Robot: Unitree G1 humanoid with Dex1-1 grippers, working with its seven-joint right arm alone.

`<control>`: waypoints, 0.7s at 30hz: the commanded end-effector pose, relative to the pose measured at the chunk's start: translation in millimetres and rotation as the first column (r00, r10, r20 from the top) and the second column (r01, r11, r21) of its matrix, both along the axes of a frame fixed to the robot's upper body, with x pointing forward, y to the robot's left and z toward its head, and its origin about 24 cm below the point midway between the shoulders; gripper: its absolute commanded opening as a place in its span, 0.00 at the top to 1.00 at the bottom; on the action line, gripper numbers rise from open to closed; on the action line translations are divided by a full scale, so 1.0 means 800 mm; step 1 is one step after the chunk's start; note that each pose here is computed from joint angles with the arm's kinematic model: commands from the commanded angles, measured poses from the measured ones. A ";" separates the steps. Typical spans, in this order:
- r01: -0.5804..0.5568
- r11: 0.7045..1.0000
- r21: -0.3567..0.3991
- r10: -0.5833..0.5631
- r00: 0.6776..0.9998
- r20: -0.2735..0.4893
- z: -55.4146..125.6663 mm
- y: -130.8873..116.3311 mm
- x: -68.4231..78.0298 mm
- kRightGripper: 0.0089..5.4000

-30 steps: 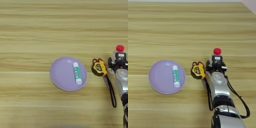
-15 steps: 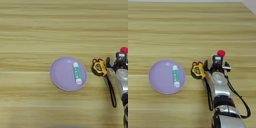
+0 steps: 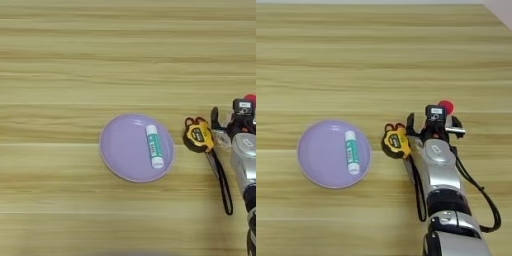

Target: Move the objects on the table

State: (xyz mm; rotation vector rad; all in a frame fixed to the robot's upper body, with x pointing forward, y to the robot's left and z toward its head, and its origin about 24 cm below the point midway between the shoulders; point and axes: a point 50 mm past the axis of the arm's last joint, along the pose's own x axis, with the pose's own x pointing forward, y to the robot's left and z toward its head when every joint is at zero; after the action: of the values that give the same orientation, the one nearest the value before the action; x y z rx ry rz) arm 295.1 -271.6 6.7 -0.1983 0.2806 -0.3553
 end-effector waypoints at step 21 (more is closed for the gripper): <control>-0.008 1.000 -0.021 0.011 0.989 0.150 0.047 0.003 0.011 0.00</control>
State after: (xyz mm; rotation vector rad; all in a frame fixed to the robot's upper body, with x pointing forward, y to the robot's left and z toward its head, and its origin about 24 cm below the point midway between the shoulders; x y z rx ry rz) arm 287.7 -265.3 11.7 -0.1772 0.2510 -0.3533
